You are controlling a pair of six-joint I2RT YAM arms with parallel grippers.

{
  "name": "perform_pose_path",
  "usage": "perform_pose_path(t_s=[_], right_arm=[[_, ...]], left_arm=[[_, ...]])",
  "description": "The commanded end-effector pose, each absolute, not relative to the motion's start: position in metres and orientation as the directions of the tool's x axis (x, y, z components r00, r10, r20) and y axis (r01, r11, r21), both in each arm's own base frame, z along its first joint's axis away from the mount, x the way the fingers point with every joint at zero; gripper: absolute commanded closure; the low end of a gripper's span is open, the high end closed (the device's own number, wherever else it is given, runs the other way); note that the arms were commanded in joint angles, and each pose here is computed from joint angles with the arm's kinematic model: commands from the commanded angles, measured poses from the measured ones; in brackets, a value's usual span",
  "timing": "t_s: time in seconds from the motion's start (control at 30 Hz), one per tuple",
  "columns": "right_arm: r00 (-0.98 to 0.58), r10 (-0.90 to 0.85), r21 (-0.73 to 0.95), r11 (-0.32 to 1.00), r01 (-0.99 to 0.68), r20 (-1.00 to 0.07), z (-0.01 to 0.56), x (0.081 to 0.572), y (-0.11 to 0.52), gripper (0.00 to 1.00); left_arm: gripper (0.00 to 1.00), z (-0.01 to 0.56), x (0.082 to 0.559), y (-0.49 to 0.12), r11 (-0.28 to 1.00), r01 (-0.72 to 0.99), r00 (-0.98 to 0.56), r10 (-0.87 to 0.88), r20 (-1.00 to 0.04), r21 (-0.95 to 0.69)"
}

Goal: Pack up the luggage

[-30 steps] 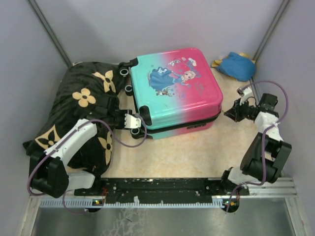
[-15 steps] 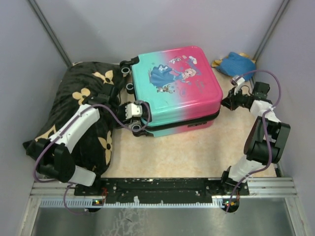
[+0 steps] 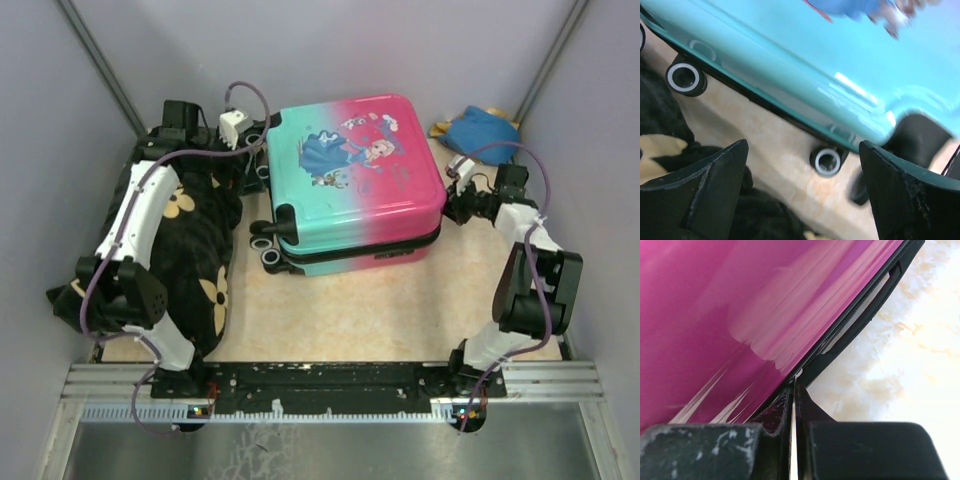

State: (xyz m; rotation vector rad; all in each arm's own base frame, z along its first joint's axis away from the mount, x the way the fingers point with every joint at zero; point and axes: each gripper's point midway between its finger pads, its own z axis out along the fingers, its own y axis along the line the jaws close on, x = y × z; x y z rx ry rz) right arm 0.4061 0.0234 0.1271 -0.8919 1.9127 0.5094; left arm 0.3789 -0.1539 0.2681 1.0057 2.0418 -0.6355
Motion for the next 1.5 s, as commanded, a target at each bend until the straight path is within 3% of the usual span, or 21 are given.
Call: perform_pose_path(t_s=[0.0,0.1,0.2,0.33,0.47,0.63,0.73,0.83,0.93,1.1,1.33,1.47], right_arm=[[-0.212,-0.322,0.046,0.454,-0.89,-0.923,0.153,0.357,0.098,1.0],[-0.214,-0.325,0.052,0.441,-0.896,-0.921,0.154,0.339,0.107,1.0],[-0.219,-0.324,0.063,0.431,-0.9,-0.92,0.154,0.321,0.116,1.0],[-0.231,-0.318,0.08,0.424,-0.902,-0.919,0.156,0.294,0.129,1.0],[-0.253,-0.312,0.093,0.447,-0.89,-0.916,0.156,0.269,0.132,1.0],[-0.276,-0.297,0.073,0.549,-0.832,-0.914,0.154,0.268,0.123,1.0],[-0.289,-0.266,0.08,0.593,-0.801,-0.92,0.153,0.277,0.12,1.0],[-0.293,-0.242,0.087,0.615,-0.784,-0.925,0.154,0.285,0.12,1.0],[-0.294,-0.238,0.093,0.612,-0.785,-0.926,0.152,0.289,0.12,1.0],[-0.294,-0.254,0.089,0.598,-0.797,-0.922,0.149,0.29,0.121,1.0],[-0.311,-0.281,0.094,0.588,-0.804,-0.908,0.147,0.295,0.119,1.0],[-0.321,-0.28,0.1,0.592,-0.8,-0.905,0.148,0.295,0.119,1.0]], left_arm=[[0.04,0.268,0.432,-0.179,0.649,0.698,-0.536,0.194,-0.822,-0.302],[0.06,0.246,0.455,-0.187,0.642,0.681,-0.579,0.177,-0.796,-0.352],[0.09,0.237,0.455,-0.216,0.495,0.76,-0.572,0.198,-0.796,-0.422],[0.1,0.212,0.445,-0.265,0.315,0.879,-0.453,0.316,-0.834,-0.358],[0.13,0.181,0.458,-0.297,0.248,0.91,-0.405,0.362,-0.84,-0.332],[0.09,0.218,0.53,-0.272,0.413,0.892,-0.313,0.271,-0.91,-0.184],[0.07,0.249,0.541,-0.238,0.523,0.847,-0.278,0.279,-0.919,-0.097],[0.07,0.272,0.517,-0.216,0.634,0.762,-0.361,0.249,-0.899,-0.131],[0.06,0.281,0.48,-0.196,0.745,0.616,-0.489,0.107,-0.866,-0.256],[0.0,0.292,0.426,-0.159,0.858,0.471,-0.517,0.081,-0.852,-0.204],[0.0,0.276,0.357,-0.142,0.852,0.376,-0.653,-0.034,-0.757,-0.363],[0.01,0.26,0.348,-0.143,0.847,0.301,-0.702,-0.115,-0.703,-0.439]])
